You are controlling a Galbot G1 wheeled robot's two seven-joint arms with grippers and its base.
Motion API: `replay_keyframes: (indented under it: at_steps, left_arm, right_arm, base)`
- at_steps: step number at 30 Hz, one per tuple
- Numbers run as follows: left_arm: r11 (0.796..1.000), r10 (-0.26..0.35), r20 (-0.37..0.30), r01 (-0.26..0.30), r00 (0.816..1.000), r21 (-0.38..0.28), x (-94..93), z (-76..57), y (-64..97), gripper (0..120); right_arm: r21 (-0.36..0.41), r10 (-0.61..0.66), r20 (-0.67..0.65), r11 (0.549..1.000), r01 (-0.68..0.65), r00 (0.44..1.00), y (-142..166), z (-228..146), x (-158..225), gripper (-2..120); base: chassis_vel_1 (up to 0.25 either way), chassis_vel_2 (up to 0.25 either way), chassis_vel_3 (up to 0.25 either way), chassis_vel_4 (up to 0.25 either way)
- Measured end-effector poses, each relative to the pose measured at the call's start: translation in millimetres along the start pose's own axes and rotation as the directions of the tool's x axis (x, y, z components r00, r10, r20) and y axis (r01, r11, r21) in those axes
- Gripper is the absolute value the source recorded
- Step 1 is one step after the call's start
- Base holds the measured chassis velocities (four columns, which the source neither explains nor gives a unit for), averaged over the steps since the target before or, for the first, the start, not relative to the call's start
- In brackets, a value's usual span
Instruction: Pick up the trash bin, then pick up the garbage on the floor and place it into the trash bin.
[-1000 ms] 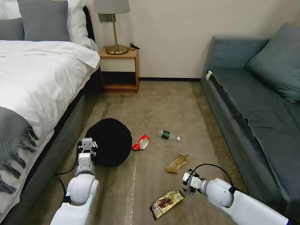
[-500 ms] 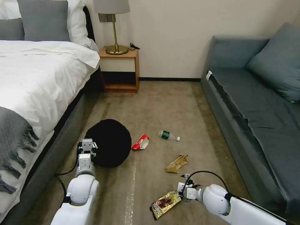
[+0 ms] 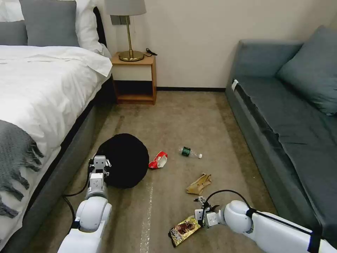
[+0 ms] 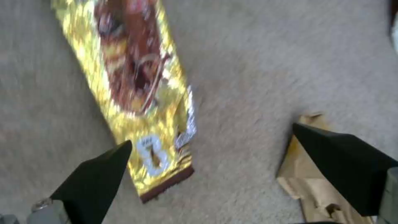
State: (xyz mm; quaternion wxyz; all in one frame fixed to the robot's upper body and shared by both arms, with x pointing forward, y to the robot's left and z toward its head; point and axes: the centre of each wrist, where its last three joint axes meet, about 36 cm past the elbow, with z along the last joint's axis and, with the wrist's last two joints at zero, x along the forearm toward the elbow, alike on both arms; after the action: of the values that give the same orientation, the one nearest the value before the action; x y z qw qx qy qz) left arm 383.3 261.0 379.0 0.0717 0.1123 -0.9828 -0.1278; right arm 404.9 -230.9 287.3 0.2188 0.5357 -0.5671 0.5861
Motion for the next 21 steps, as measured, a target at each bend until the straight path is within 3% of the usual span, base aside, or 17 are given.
replay_keyframes:
  at_steps: [12, 21]
  left_arm:
    - [1.0, 0.003, -0.006, -0.002, 1.0, 0.012, -0.4, 4.9, -4.7, 5]
    - [1.0, 0.003, -0.012, -0.003, 1.0, 0.015, -2.0, 8.4, -5.8, 5]
  right_arm:
    - [0.036, -0.024, -0.043, 0.999, 0.025, 0.999, 7.3, 16.3, -17.7, 100]
    - [0.025, -0.023, 0.02, 0.999, 0.022, 1.0, 16.0, -4.6, -9.0, 100]
  base:
    - [0.0, 0.0, 0.0, 0.0]
    - [0.0, 0.0, 0.0, 0.0]
